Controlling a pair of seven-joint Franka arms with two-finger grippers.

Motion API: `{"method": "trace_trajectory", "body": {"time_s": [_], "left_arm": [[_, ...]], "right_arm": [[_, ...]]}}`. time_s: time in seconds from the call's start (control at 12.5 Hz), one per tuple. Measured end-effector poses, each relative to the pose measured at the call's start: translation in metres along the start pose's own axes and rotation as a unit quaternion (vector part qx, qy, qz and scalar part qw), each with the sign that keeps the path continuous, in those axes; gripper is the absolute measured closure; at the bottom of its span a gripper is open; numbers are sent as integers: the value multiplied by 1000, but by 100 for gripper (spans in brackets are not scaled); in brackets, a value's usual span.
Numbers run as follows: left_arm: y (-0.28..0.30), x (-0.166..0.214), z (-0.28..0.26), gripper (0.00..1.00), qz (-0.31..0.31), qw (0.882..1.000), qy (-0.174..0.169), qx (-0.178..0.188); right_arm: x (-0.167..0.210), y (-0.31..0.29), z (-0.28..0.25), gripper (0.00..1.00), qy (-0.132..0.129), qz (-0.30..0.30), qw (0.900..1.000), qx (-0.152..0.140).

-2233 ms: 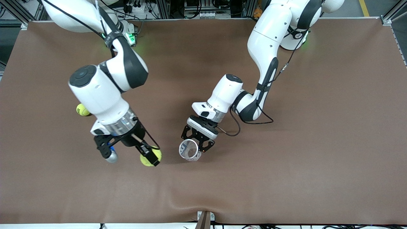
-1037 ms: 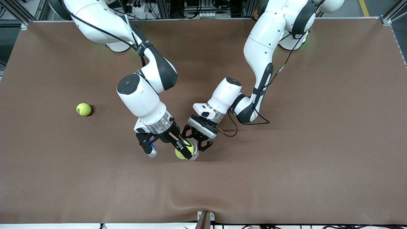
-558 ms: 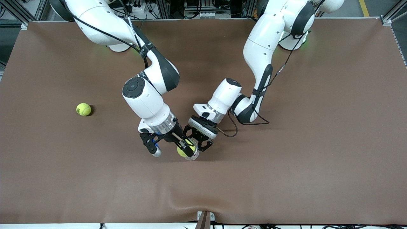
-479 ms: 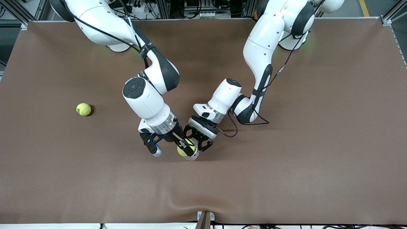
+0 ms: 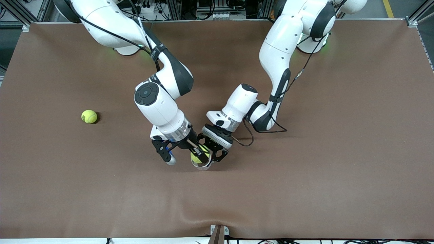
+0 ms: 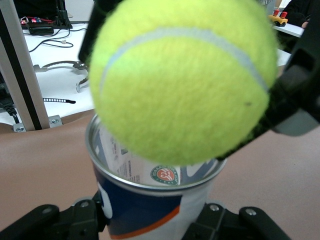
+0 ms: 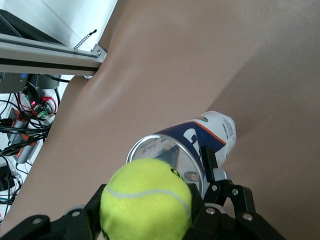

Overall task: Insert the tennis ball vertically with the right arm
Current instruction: 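Lower the ball into the can and open the right gripper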

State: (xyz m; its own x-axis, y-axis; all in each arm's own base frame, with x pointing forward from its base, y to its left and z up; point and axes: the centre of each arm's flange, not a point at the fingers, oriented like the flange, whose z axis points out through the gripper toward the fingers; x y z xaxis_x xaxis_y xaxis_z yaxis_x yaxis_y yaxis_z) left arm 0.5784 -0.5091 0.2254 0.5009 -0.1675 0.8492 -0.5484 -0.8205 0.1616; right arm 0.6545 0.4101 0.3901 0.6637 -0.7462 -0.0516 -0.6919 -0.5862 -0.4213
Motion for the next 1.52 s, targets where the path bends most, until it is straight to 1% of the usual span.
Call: {"method": "trace_trajectory", "body": {"time_s": [0.16, 0.24, 0.32, 0.4, 0.48, 0.72, 0.8, 0.88, 0.96, 1.04, 1.28, 1.52], "left_arm": [[0, 0, 0, 40, 0, 1000, 0, 0], [0, 0, 0, 40, 0, 1000, 0, 0], [0, 0, 0, 40, 0, 1000, 0, 0], [0, 0, 0, 40, 1, 1000, 0, 0], [0, 0, 0, 40, 1, 1000, 0, 0], [0, 0, 0, 40, 5, 1000, 1, 1], [1, -1, 0, 40, 8, 1000, 1, 2], [1, -1, 1, 40, 11, 1000, 1, 2], [2, -1, 1, 40, 13, 1000, 1, 3], [2, -2, 1, 36, 14, 1000, 1, 3], [2, -2, 1, 35, 15, 1000, 2, 3], [2, -2, 1, 35, 16, 1000, 2, 3]], "right_arm": [[-1, 0, 0, 29, 0, -1, 1000, 0], [-1, 0, 0, 20, 0, -1, 1000, 0], [-1, 0, 0, 14, 0, -1, 1000, 0], [-1, 0, 0, 14, 0, 0, 1000, 0], [0, 0, 0, 9, 0, 0, 1000, 0], [4, 0, -2, 13, 3, 2, 1000, 1], [5, -2, -3, 24, 4, 2, 1000, 4], [5, -4, -7, 41, 4, 2, 1000, 8], [6, -7, -10, 54, 5, 2, 1000, 12], [7, -10, -14, 64, 6, 2, 1000, 18], [10, -15, -21, 99, 9, 4, 999, 30], [14, -12, -18, 99, 11, 5, 1000, 26]]}}
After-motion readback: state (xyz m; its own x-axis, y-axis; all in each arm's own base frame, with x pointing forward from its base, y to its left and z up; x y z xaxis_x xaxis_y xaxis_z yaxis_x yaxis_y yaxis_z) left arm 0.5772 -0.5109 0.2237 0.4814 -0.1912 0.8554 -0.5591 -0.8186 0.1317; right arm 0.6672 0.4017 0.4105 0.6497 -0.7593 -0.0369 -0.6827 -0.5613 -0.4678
